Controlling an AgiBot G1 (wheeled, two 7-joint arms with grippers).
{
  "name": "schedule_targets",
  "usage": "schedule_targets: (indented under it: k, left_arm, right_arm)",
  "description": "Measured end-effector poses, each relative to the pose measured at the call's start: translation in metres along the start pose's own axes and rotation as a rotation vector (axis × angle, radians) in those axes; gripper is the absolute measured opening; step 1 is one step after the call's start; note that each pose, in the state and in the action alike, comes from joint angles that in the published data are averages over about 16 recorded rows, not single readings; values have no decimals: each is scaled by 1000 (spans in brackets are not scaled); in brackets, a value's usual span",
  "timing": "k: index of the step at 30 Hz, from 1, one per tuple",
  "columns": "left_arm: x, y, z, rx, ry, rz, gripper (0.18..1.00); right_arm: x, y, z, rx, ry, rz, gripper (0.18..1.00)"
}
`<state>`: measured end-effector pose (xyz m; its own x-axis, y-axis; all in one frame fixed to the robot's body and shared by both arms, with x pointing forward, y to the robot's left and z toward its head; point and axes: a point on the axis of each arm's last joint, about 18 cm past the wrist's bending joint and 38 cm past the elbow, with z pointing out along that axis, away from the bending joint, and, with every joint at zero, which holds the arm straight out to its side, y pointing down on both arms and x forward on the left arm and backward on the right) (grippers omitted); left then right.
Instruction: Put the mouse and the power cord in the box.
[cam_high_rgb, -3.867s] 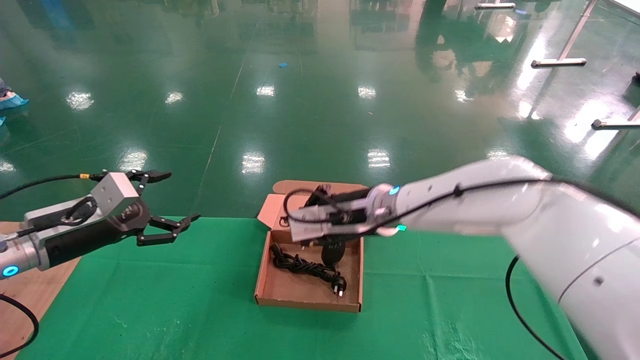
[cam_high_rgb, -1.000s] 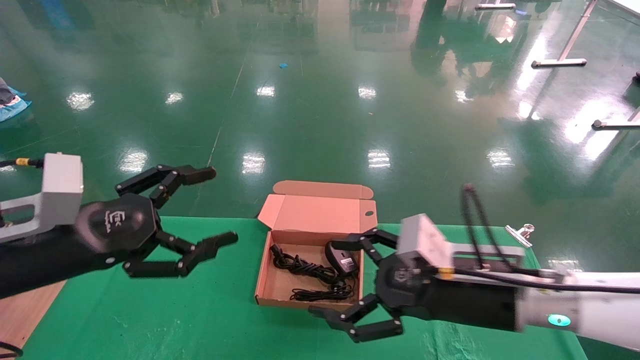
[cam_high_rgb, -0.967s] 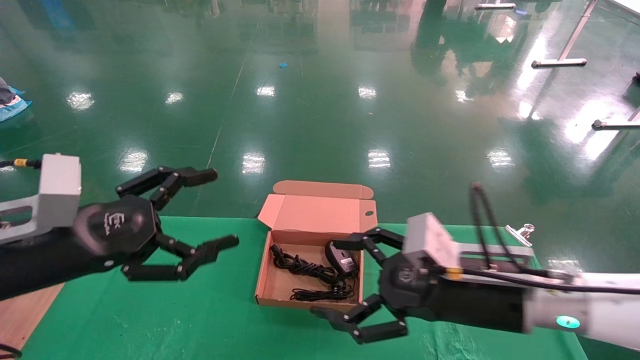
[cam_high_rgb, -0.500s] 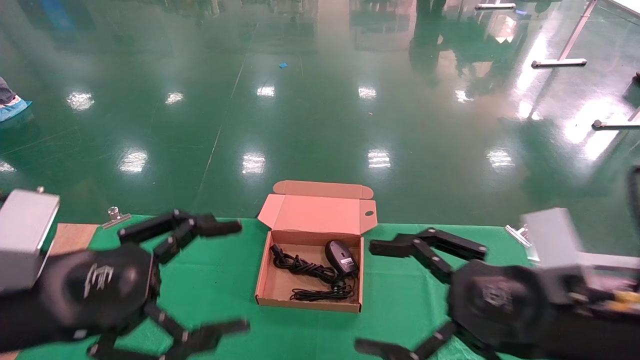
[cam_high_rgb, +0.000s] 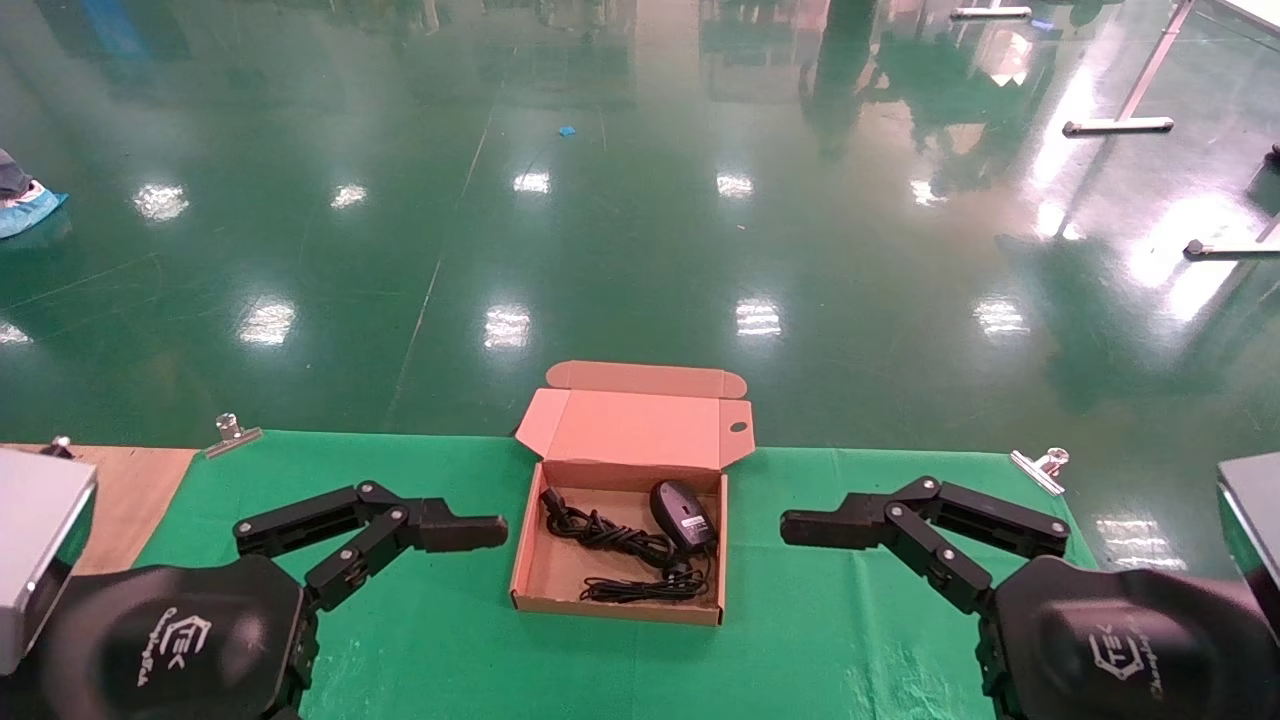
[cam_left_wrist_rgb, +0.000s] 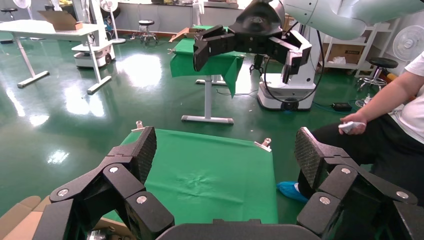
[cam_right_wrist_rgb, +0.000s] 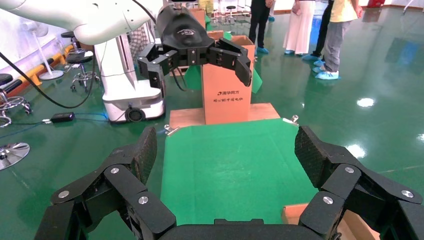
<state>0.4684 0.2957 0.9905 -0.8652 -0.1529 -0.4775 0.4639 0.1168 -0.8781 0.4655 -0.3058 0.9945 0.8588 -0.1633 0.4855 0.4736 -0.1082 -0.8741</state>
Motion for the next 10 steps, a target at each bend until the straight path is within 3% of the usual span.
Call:
schedule_targets:
  k: [10]
  left_arm:
    - [-3, 1, -1, 3, -10, 0, 1001]
  right_arm:
    - [3, 3, 2, -2, 6, 4, 1001]
